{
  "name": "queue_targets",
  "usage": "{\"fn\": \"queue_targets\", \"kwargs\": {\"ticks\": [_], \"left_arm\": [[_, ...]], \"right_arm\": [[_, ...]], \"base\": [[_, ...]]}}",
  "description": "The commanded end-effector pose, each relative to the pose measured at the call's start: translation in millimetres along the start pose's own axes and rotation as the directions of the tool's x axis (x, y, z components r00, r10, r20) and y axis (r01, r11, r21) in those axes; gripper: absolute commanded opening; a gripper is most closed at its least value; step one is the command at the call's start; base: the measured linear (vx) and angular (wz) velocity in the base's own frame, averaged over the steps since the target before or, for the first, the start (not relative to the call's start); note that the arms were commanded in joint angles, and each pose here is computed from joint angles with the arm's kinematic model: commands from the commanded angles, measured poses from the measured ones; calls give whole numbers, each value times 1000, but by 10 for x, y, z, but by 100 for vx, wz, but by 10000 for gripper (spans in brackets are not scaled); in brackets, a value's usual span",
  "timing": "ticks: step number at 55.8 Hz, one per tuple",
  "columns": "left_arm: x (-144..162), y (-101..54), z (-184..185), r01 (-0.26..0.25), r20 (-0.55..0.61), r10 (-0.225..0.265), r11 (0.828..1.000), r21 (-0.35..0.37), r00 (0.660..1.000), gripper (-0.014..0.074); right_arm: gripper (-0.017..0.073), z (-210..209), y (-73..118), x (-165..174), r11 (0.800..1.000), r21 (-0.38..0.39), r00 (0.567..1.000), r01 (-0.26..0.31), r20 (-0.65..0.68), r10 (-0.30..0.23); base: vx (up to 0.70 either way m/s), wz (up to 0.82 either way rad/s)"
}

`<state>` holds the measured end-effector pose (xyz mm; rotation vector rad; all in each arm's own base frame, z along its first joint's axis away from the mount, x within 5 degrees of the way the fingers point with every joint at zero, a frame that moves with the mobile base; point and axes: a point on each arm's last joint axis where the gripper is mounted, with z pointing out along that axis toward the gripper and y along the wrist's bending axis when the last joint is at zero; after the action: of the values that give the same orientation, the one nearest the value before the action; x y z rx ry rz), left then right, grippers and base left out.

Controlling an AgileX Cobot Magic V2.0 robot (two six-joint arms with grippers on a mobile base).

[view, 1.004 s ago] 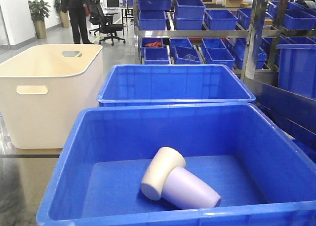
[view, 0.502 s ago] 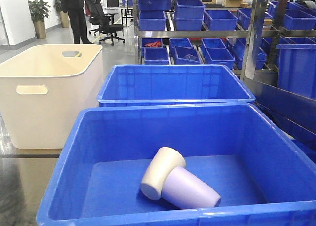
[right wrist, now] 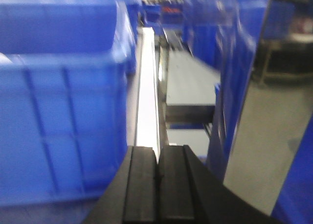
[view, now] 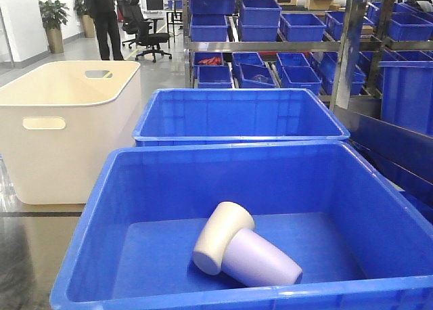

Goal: Grab cup from conveyor and place in blue bin

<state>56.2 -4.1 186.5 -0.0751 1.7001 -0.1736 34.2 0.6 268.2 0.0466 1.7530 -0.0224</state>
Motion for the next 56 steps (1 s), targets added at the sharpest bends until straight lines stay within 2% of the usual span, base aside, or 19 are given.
{"fn": "queue_targets", "kwargs": {"ticks": [1, 11, 22, 24, 26, 30, 31, 40, 56], "left_arm": [[-39, -4, 1, -1, 80, 1, 1000, 9, 997, 3], [-39, -4, 1, -1, 80, 1, 1000, 9, 997, 3], [-39, -4, 1, -1, 80, 1, 1000, 9, 997, 3], [-39, -4, 1, -1, 80, 1, 1000, 9, 997, 3], [-39, -4, 1, -1, 80, 1, 1000, 9, 997, 3], [-39, -4, 1, -1, 80, 1, 1000, 9, 997, 3], [-39, -4, 1, -1, 80, 1, 1000, 9, 997, 3], [-39, -4, 1, -1, 80, 1, 1000, 9, 997, 3], [-39, -4, 1, -1, 80, 1, 1000, 9, 997, 3]], "right_arm": [[-8, 43, -17, 9, 1000, 22, 994, 5, 107, -7], [-8, 204, -30, 381, 1000, 24, 992, 0, 123, -3], [-8, 366, -41, 724, 997, 7, 981, -82, 179, 80], [-8, 365, -36, 726, 998, 0, 984, -69, 164, 68], [-8, 362, -30, 716, 1000, -5, 986, -28, 167, 29], [-8, 360, -13, 701, 999, -28, 983, 16, 186, -10], [-8, 359, -2, 702, 998, -44, 982, 44, 187, -35], [-8, 361, 19, 718, 996, -85, 985, 37, 169, -22], [-8, 361, 19, 721, 996, -85, 986, 37, 166, -23]], "base": [[0, 0], [0, 0], [0, 0], [0, 0], [0, 0], [0, 0], [0, 0], [0, 0], [0, 0]]}}
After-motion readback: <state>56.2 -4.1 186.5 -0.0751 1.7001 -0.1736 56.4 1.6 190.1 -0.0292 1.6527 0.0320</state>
